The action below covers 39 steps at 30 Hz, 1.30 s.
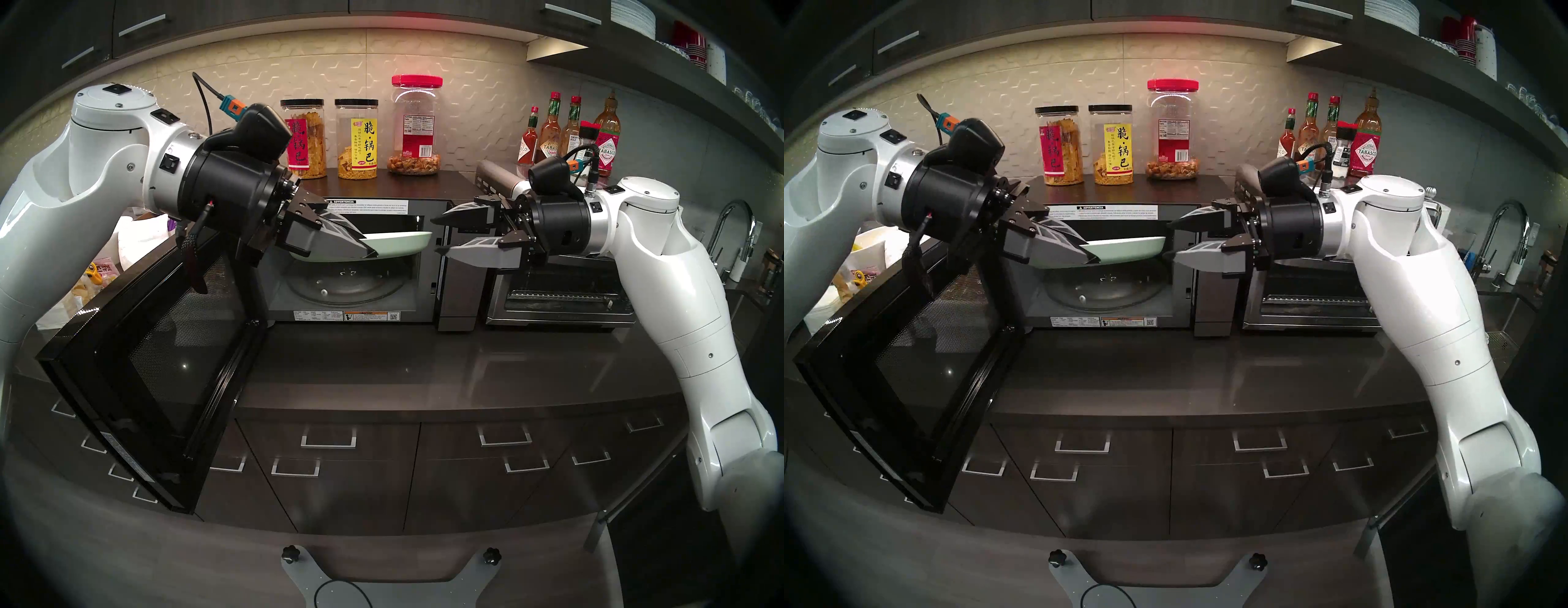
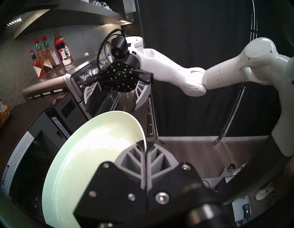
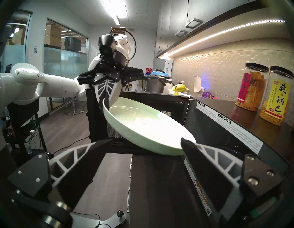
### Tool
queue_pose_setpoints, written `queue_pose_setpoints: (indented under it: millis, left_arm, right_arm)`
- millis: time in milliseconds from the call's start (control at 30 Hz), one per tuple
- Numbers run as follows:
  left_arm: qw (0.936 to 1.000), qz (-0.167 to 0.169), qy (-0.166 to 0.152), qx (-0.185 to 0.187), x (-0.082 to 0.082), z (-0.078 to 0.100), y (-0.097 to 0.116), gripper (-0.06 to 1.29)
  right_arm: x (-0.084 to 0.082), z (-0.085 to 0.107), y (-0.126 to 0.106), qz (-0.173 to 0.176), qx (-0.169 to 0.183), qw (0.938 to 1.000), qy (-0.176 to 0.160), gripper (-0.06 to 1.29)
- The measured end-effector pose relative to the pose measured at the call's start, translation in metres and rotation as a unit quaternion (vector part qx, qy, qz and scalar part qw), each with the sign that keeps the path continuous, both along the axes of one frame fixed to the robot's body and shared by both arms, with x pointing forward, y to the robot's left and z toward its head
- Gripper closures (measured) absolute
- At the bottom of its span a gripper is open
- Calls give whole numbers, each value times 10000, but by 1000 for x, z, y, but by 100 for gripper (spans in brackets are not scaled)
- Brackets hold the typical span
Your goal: Open the microwave, put the plate inside, and close the door
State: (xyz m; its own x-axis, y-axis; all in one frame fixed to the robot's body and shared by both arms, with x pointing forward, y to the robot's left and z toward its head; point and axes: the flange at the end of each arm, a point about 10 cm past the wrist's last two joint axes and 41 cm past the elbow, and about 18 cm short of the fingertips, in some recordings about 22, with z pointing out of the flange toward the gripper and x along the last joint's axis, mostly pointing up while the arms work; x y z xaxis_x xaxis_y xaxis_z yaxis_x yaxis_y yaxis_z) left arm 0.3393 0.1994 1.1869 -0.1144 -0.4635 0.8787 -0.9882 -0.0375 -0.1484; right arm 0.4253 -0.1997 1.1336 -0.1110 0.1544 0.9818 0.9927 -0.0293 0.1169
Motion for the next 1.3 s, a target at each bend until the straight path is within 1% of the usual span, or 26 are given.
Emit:
queue_pose_setpoints:
  millis: [467,800,1033,1300]
  left_arm:
    - [9994,-346,-32,89,-10,-5,1,125]
    - [9984,-519,-97,210,-17,-8,5,125]
    - [9973,-663,-121,282,-21,-11,5,125]
    - [9928,-1075,-272,459,-28,-20,3,125]
  right_arm:
    - [-2,-3,-5,37,4,10000,60,2]
    - [-9,-9,-14,21,-160,9998,108,2]
    - [-21,-15,-18,113,-310,9994,134,2]
    - [-38,-19,-16,326,-402,9985,161,2]
